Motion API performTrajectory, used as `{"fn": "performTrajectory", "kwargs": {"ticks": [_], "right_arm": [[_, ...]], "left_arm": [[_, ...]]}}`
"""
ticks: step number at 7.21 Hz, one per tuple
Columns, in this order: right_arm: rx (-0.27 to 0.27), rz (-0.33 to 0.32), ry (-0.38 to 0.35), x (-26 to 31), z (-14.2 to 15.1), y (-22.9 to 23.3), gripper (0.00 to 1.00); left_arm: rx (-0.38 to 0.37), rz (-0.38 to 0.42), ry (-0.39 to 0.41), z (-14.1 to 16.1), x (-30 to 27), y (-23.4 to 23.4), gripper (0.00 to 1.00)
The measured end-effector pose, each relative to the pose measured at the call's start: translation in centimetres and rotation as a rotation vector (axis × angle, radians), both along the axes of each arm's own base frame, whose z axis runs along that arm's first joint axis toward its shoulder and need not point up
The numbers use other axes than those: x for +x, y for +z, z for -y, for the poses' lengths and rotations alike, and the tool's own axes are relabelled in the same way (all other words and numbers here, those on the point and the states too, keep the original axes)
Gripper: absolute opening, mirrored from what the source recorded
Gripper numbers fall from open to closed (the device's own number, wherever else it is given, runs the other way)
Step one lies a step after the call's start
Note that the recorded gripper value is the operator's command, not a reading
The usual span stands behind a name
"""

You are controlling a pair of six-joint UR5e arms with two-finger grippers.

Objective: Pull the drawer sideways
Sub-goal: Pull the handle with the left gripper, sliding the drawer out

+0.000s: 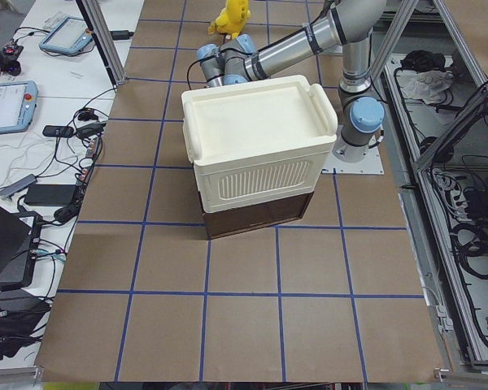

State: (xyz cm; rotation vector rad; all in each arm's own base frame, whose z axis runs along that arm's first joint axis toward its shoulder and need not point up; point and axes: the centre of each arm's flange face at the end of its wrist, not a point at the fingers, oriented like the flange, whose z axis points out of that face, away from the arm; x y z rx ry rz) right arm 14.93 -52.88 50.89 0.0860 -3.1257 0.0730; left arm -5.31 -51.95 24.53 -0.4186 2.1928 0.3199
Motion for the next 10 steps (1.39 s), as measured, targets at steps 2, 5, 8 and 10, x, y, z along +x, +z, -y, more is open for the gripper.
{"fn": "performTrajectory", "kwargs": {"ticks": [2, 5, 8, 10], "right_arm": [[0.0, 0.0, 0.0, 0.0, 0.0, 0.0, 1.0], [0.0, 0.0, 0.0, 0.0, 0.0, 0.0, 1.0], [0.0, 0.0, 0.0, 0.0, 0.0, 0.0, 1.0], [0.0, 0.0, 0.0, 0.0, 0.0, 0.0, 1.0]], "left_arm": [[-0.003, -0.006, -0.011, -0.2, -0.9, 0.2, 0.06], [-0.012, -0.01, -0.034, 0.2, -2.3, 0.6, 0.06], [-0.014, -0.016, -0.047, 0.3, -3.3, 0.5, 0.06], [-0.019, -0.017, -0.078, 0.6, -5.0, 0.6, 0.06]]}}
